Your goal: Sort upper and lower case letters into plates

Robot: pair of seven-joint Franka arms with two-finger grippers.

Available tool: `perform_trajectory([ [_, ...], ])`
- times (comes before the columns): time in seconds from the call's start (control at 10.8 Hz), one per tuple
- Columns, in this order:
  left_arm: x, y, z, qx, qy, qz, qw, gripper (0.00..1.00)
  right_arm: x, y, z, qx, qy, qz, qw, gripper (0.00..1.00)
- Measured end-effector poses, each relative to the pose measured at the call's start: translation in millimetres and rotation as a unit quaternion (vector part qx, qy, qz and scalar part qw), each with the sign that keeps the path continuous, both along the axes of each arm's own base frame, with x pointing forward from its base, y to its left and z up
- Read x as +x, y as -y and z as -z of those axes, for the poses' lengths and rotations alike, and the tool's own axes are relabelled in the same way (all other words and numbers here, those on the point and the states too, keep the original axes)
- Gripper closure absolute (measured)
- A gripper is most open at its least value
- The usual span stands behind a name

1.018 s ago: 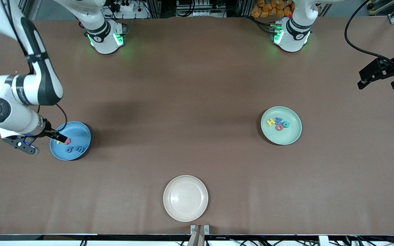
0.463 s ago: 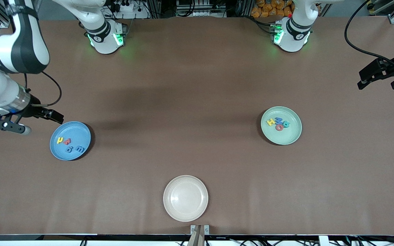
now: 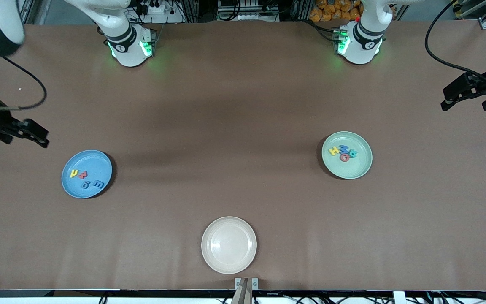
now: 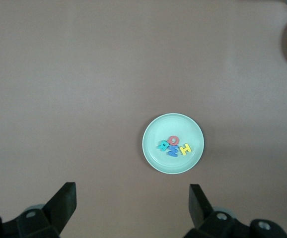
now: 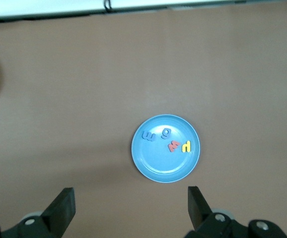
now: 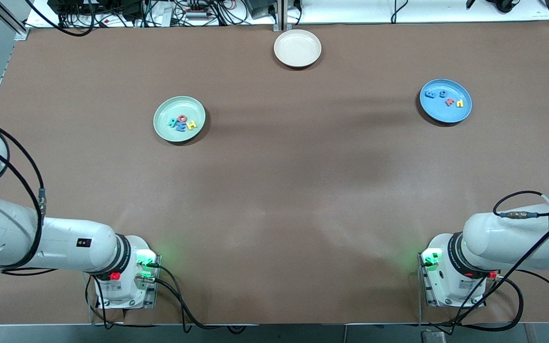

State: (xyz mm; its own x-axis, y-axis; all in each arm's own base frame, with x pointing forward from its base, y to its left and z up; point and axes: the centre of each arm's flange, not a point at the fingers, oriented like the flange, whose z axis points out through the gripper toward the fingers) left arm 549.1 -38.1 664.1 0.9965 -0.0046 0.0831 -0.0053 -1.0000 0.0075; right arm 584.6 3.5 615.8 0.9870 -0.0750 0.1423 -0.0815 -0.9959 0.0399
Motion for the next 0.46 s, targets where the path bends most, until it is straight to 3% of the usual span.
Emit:
perform_trajectory([
  [0.28, 0.2, -0.5, -0.3, 0.002, 0.0, 0.0, 1.0, 0.0, -19.7, -40.5, -78.3, 0.003, 0.017, -0.034, 0.999, 0.0],
  [0.46, 0.3, -0.5, -0.4, 0.002, 0.001, 0.0, 1.0, 0.0, -30.4, -58.1, -102.9, 0.023, 0.02, -0.049, 0.998, 0.0],
])
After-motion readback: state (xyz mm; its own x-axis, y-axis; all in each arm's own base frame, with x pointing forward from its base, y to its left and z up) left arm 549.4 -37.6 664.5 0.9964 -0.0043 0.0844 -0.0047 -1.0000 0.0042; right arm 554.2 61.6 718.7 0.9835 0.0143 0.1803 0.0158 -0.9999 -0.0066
